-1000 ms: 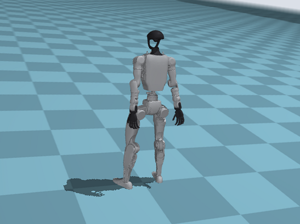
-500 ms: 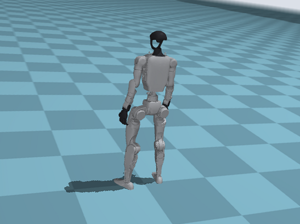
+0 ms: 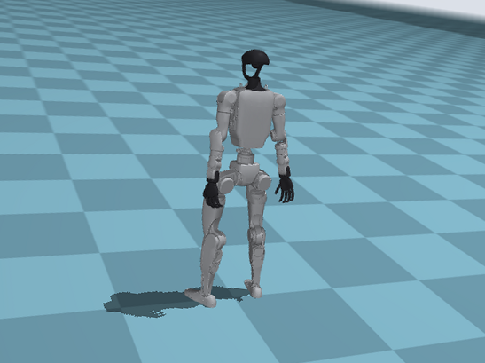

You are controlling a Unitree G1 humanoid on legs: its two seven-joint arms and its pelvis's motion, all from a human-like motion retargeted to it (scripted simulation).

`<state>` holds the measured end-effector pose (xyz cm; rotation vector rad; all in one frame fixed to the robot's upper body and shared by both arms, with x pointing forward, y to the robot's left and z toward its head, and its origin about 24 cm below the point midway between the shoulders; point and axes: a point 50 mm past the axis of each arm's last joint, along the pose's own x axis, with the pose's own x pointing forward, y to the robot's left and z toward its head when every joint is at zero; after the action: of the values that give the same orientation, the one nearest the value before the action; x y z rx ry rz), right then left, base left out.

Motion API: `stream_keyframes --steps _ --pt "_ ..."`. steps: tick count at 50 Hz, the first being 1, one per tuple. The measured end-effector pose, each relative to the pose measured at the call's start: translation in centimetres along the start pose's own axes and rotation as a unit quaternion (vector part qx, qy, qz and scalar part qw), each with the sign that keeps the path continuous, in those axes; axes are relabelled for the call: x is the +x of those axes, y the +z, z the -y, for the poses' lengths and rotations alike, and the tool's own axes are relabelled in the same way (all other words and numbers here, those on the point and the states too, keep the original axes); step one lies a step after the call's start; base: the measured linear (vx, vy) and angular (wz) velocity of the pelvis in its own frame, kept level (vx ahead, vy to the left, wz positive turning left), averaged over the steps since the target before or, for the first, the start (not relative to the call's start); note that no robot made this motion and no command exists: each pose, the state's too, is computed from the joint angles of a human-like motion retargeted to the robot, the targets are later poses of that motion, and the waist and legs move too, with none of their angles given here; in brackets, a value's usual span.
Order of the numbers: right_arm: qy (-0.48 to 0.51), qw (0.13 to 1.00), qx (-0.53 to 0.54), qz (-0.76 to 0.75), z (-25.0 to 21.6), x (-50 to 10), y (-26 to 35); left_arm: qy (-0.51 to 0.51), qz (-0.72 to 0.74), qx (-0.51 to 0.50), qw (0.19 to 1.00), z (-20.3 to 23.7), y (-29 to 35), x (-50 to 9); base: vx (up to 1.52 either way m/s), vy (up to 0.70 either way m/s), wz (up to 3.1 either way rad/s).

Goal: Upper body actions

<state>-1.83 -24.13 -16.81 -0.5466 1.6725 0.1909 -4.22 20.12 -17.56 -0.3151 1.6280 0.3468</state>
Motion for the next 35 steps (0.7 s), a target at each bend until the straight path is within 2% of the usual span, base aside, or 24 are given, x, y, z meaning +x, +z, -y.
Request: stream_keyframes --steps 5,10,17,22,29,35 --pt "-0.02 0.999 0.005 0.041 1.1 -0.1 2.5 -0.005 0.027 -0.004 1.0 0.8 2.4 -0.1 -0.12 -0.02 -0.07" --pt "-0.058 0.99 -0.015 0.129 4.0 -1.3 8.8 -0.007 0.107 0.022 0.994 3.2 9.0 -0.9 -0.36 -0.05 0.04" --pt "-0.128 0.945 -0.094 0.286 8.6 -6.3 19.7 -0.03 0.279 0.173 0.944 7.0 21.1 -5.9 -0.4 -0.07 -0.01" --pt "-0.164 0.904 -0.127 0.374 10.3 -10.8 25.4 -0.03 0.365 0.246 0.897 9.4 26.8 -10.3 -0.28 -0.03 -0.02" --pt "-0.168 0.897 -0.11 0.394 11.1 -12.0 26.5 -0.034 0.409 0.259 0.874 11.7 29.4 -13.1 -0.1 -0.03 0.03" --pt "-0.165 0.916 -0.11 0.35 10.5 -9.7 23.9 -0.019 0.381 0.264 0.886 10.6 28.1 -11.6 0.05 0.01 -0.01"
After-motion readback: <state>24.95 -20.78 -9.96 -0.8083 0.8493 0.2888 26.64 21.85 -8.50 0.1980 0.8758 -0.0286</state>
